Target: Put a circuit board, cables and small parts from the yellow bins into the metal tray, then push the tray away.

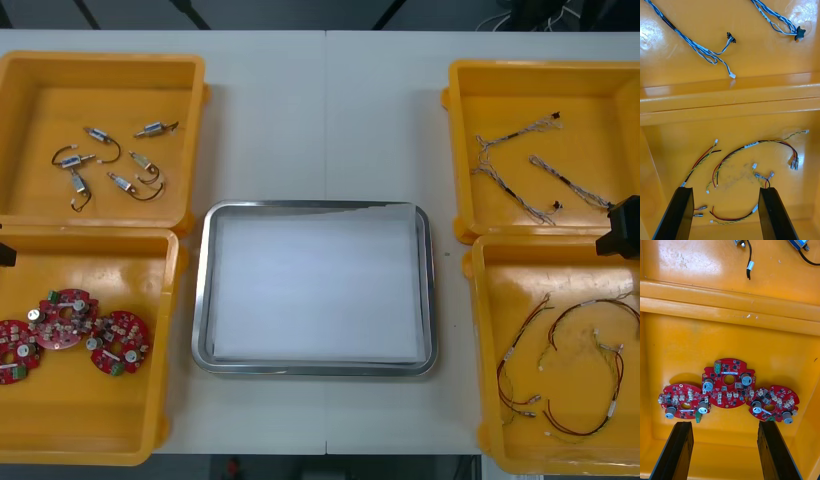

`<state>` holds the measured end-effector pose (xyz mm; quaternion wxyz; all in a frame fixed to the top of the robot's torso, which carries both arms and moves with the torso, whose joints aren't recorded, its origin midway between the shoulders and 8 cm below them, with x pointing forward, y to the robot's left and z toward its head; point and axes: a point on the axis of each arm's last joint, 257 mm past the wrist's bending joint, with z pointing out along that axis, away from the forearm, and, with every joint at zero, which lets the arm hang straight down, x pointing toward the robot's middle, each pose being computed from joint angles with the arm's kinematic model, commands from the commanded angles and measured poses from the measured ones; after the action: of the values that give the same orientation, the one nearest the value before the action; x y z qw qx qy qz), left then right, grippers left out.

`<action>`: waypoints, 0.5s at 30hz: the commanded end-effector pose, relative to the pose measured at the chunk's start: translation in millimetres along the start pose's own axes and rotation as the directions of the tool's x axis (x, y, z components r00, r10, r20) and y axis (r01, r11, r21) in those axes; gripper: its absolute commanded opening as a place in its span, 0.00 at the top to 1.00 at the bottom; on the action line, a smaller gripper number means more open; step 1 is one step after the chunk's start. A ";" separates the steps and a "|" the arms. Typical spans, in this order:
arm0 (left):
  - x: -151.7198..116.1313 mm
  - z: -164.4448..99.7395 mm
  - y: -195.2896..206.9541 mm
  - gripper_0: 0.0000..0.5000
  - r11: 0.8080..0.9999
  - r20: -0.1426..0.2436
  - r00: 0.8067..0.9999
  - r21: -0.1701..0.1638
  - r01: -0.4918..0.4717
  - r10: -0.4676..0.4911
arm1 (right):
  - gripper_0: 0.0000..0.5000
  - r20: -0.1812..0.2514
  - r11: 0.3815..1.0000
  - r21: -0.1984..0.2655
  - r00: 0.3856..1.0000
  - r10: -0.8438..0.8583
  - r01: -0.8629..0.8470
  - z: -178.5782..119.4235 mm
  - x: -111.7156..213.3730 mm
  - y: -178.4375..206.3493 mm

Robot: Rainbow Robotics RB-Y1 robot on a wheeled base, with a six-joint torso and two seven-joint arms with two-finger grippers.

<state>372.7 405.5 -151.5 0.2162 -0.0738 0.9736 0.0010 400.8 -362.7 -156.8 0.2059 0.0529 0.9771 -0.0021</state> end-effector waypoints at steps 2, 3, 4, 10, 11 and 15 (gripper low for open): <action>-14.1 -7.3 -7.0 0.00 0.998 0.044 0.997 0.017 0.058 -0.059 | 0.00 0.003 0.998 -0.003 0.998 -0.059 0.059 0.4 4.3 5.3; -14.1 -7.3 -7.0 0.00 0.998 0.044 0.997 0.017 0.058 -0.059 | 0.00 0.003 0.998 -0.003 0.998 -0.059 0.059 0.4 4.3 5.3; -14.1 -7.3 -7.0 0.00 0.998 0.044 0.997 0.017 0.058 -0.059 | 0.00 0.003 0.998 -0.003 0.998 -0.059 0.059 0.4 4.3 5.3; -14.1 -7.3 -7.0 0.00 0.998 0.044 0.997 0.017 0.058 -0.059 | 0.00 0.003 0.998 -0.003 0.998 -0.059 0.059 0.4 4.3 5.3; -14.1 -7.3 -7.0 0.00 0.998 0.044 0.997 0.017 0.058 -0.059 | 0.00 0.003 0.998 -0.003 0.998 -0.059 0.059 0.4 4.3 5.3; -14.1 -7.3 -7.0 0.00 0.998 0.044 0.997 0.017 0.058 -0.059 | 0.00 0.003 0.998 -0.003 0.998 -0.059 0.059 0.4 4.3 5.3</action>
<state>372.7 405.5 -151.5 0.2162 -0.0738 0.9736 0.0010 400.8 -362.7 -156.8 0.2059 0.0529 0.9771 -0.0021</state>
